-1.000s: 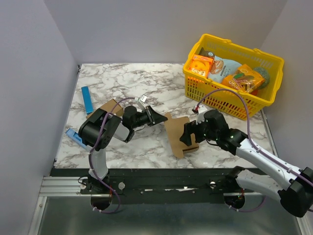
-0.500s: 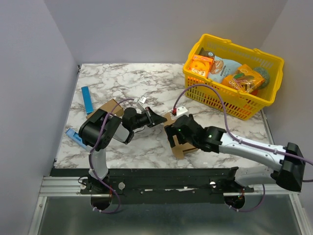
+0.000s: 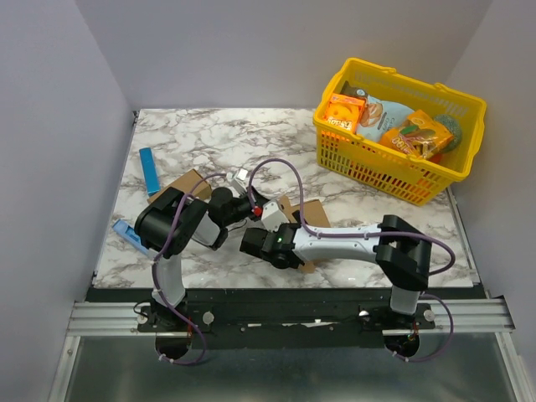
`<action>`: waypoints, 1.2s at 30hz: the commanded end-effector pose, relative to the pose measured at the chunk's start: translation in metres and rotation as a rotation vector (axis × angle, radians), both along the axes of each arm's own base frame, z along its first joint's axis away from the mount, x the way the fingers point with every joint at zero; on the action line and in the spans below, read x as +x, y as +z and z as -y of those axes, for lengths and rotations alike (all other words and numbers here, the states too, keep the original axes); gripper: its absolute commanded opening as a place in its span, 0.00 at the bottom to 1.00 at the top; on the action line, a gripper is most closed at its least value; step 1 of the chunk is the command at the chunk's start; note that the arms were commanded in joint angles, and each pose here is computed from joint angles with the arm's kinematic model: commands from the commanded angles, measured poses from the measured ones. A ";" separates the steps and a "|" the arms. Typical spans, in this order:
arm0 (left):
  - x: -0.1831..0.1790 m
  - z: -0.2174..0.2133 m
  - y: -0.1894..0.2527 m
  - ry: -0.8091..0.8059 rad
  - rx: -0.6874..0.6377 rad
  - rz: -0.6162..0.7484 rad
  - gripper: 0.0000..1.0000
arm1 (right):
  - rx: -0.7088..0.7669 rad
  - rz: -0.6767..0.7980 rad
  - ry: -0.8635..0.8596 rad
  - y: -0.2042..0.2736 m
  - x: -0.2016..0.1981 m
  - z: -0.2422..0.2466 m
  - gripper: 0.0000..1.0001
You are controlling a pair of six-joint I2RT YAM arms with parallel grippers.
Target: Fold the paper box
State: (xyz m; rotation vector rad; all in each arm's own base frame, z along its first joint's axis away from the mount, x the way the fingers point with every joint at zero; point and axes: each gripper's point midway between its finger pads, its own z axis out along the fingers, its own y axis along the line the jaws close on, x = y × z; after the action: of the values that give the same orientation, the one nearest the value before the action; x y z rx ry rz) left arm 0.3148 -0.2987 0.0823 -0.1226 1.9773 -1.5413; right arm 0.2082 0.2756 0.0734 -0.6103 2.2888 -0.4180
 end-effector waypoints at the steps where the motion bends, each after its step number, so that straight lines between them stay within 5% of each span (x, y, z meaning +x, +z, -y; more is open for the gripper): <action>1: 0.000 -0.003 -0.007 0.031 0.013 -0.005 0.00 | -0.091 0.098 -0.054 0.003 0.012 0.013 1.00; 9: -0.002 -0.005 -0.011 0.038 0.007 -0.023 0.00 | -0.173 0.122 -0.051 -0.013 0.015 0.022 0.95; 20: -0.004 -0.005 -0.008 0.037 0.002 -0.020 0.00 | -0.233 0.117 -0.032 -0.030 0.018 0.033 0.57; 23: -0.003 -0.006 -0.003 0.039 0.000 -0.004 0.23 | -0.208 0.106 -0.014 -0.030 0.017 0.031 0.49; 24: -0.003 -0.008 -0.001 0.044 0.000 0.004 0.41 | -0.190 0.108 -0.009 -0.029 0.017 0.028 0.46; 27: 0.000 -0.016 0.010 0.065 -0.006 0.034 0.67 | -0.144 0.097 0.021 -0.024 0.015 0.026 0.33; 32: 0.015 -0.047 0.043 0.139 0.005 0.121 0.77 | -0.091 0.074 0.088 -0.016 0.011 0.023 0.18; 36: 0.022 -0.070 0.036 0.195 0.154 0.112 0.86 | -0.028 0.046 0.148 -0.005 0.008 0.015 0.08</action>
State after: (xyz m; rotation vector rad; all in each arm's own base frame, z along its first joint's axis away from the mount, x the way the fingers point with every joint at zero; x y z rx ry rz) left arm 0.3297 -0.2515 0.1200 -0.1842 1.8728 -1.4224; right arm 0.2190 0.2437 0.0649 -0.7464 2.1536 -0.5536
